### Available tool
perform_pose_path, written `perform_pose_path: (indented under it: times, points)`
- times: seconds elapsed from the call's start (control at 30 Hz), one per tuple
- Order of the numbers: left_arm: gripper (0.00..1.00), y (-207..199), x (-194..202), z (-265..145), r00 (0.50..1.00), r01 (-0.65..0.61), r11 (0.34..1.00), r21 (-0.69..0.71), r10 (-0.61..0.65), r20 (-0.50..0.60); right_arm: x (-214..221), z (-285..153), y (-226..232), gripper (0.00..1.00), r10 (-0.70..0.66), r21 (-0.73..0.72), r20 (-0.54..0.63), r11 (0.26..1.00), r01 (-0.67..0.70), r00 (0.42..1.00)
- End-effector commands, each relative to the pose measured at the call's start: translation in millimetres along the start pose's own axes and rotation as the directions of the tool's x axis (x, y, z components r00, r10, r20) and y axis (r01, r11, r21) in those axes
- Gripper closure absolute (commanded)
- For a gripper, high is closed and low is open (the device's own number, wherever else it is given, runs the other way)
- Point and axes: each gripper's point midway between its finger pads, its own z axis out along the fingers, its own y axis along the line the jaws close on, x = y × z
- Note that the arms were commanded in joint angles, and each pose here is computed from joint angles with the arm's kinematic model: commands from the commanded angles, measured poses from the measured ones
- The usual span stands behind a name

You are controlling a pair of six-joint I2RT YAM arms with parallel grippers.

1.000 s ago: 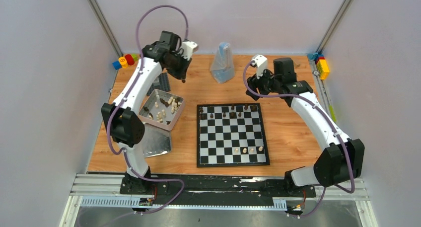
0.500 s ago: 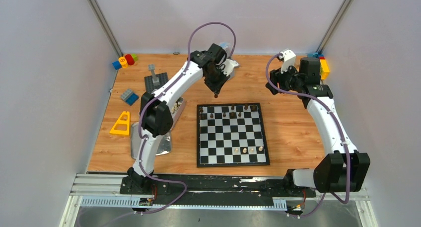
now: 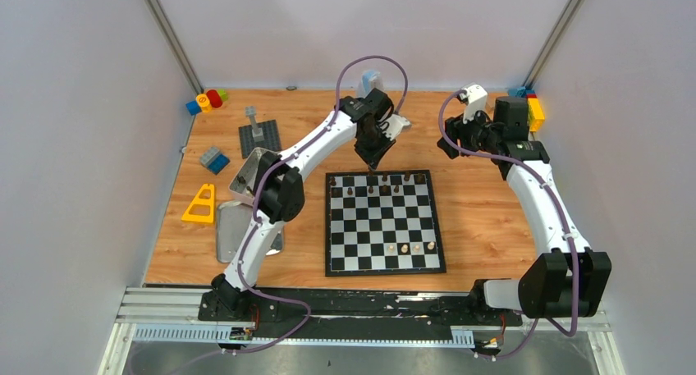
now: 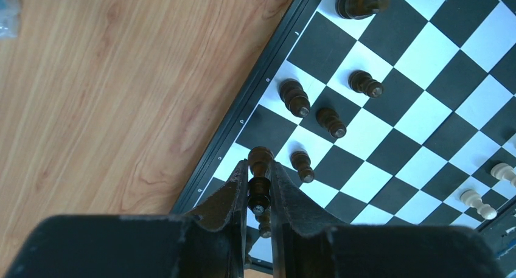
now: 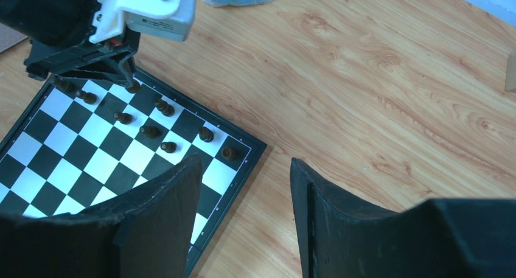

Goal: Set up the chess pieces on the board
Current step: Place the chess piece on the chessboard.

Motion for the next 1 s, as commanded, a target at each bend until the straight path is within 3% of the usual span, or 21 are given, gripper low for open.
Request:
perform_pose_path:
  times: [0.0,0.97]
  points:
    - [0.86,-12,-17,-2,0.999,-0.006,1.0,0.025,0.005,0.047,-14,-6,2,0.44,-0.023,0.0,0.061,1.0,0.023,0.998]
    - [0.84,-18,-8,30,1.0,0.013,0.997,0.076,-0.013,-0.007,-8,-1,1,0.44,-0.021,-0.008,0.045,1.0,0.021,0.999]
